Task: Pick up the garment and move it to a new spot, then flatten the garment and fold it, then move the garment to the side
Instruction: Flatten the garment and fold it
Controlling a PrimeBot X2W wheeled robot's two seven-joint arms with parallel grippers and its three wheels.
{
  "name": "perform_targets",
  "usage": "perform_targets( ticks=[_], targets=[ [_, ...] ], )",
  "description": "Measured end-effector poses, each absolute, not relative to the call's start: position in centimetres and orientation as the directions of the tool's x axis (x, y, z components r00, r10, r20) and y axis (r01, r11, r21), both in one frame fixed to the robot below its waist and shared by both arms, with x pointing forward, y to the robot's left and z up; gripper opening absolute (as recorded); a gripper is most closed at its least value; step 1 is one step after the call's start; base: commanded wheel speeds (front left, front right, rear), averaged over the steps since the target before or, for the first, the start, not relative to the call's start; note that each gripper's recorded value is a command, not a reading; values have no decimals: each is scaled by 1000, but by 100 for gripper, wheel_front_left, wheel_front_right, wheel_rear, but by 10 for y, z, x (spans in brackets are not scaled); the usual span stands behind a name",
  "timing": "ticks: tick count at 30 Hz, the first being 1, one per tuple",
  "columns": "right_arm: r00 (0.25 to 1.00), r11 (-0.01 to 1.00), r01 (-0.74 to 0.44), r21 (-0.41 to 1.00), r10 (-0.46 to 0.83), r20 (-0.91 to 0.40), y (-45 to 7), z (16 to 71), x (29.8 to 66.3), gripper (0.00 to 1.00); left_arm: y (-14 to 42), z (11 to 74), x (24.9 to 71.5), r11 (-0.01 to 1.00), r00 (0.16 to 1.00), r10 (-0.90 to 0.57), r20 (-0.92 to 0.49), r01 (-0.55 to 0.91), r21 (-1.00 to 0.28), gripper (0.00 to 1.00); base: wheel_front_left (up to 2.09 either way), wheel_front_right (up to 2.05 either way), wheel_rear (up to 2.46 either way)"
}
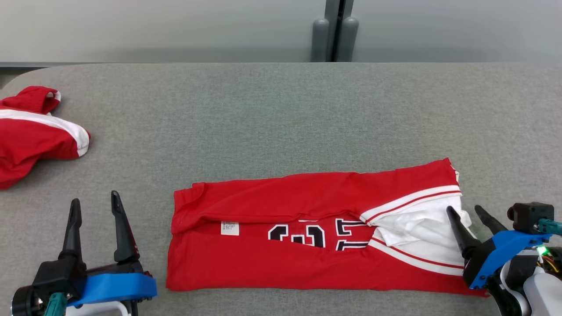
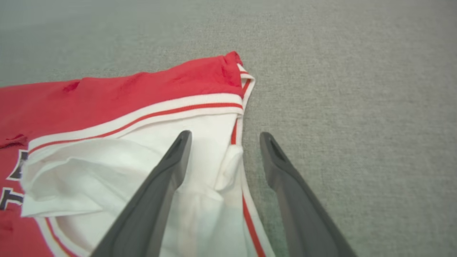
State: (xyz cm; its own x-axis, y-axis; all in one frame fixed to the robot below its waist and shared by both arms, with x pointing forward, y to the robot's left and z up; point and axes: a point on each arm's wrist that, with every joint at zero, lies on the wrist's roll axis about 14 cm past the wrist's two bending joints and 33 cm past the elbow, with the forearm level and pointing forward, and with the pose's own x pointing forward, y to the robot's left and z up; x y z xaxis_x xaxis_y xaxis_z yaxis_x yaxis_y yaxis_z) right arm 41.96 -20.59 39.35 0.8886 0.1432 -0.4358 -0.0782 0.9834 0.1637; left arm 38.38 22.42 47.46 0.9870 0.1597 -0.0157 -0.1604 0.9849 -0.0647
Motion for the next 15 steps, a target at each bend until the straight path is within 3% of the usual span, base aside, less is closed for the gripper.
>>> perform_targets(
  ticks=[9, 10, 11, 12, 13, 14, 15],
  targets=[
    [818, 984, -86, 156, 159, -553, -200, 364, 412, 100, 233, 463, 368, 981, 980, 192, -50, -193, -28, 100, 0, 0, 0],
    [807, 984, -82, 161, 161, -568, -200, 361, 410, 91, 233, 463, 368, 981, 980, 191, -51, -192, -25, 100, 0, 0, 0],
    [800, 983, -82, 164, 163, -577, -199, 360, 410, 56, 232, 463, 368, 982, 981, 188, -52, -189, -23, 100, 0, 0, 0],
    [796, 983, -83, 164, 165, -583, -200, 359, 409, 40, 232, 462, 368, 983, 982, 184, -52, -185, -19, 100, 0, 0, 0],
    [794, 983, -86, 163, 166, -585, -200, 359, 409, 11, 232, 462, 368, 982, 981, 185, -52, -186, -15, 100, 0, 0, 0],
    [795, 982, -89, 166, 171, -582, -199, 359, 410, 0, 233, 462, 367, 982, 981, 186, -53, -187, -11, 100, 0, 0, 0],
    [803, 980, -92, 175, 177, -569, -196, 362, 411, 0, 233, 462, 367, 982, 981, 188, -53, -188, -7, 100, 0, 0, 0]
  ],
)
